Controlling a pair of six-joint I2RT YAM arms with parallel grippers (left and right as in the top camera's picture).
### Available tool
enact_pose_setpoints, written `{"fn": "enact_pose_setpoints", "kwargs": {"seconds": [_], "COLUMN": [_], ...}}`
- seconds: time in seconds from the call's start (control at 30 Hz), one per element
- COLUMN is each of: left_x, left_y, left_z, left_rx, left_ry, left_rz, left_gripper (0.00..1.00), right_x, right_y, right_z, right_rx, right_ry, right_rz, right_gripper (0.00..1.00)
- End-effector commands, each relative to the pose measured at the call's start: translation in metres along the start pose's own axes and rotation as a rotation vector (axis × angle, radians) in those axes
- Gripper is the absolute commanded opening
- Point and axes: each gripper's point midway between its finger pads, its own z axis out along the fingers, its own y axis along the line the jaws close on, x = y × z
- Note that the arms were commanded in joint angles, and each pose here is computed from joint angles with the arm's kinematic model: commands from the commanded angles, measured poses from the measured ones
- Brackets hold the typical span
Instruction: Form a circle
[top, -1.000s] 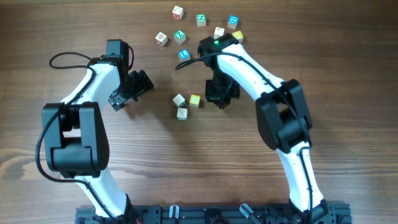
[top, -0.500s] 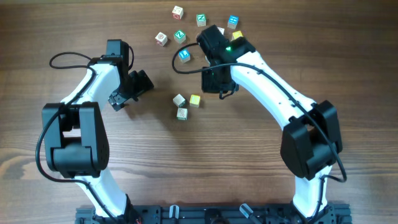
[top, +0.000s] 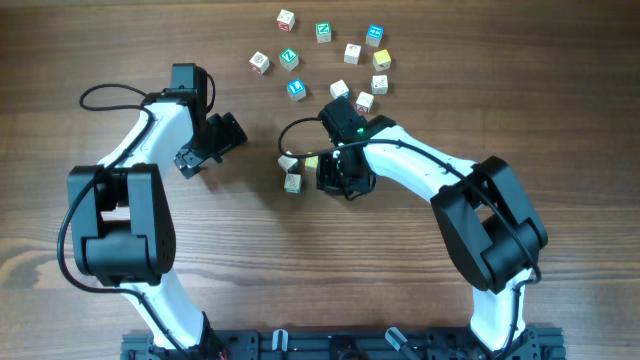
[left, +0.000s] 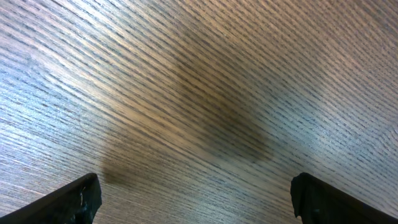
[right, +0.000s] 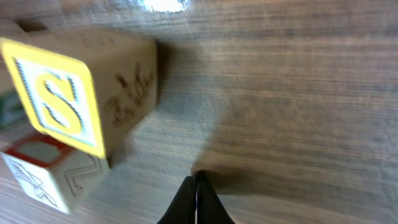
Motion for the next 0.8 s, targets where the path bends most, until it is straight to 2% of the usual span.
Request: {"fn": "enact_pose_setpoints", "kwargs": {"seconds": [0.0,0.2,0.77], "left_x": [0.001,0.001,0.001], "left_y": [0.004,0.004,0.004], "left_z": [0.005,0.005,0.005], "left_rx": [-0.016,-0.017,-0.017], "left_ry": [0.006,0.006,0.006], "left_rz": [-0.009,-0.009,-0.009], "left_gripper": [1.0,1.0,1.0], "right_x": [-0.009,-0.025,-0.031], "right_y": [-0.018,-0.02,-0.003], "right_z": [0.006,0.004,0.006], "right_rx": [0.086,0.106,0.061], "right_ry": [-0.067,-0.146,-0.191], "right_rz": [0.088,0.101,0.063], "right_gripper": [0.04,0.04,0.04]}}
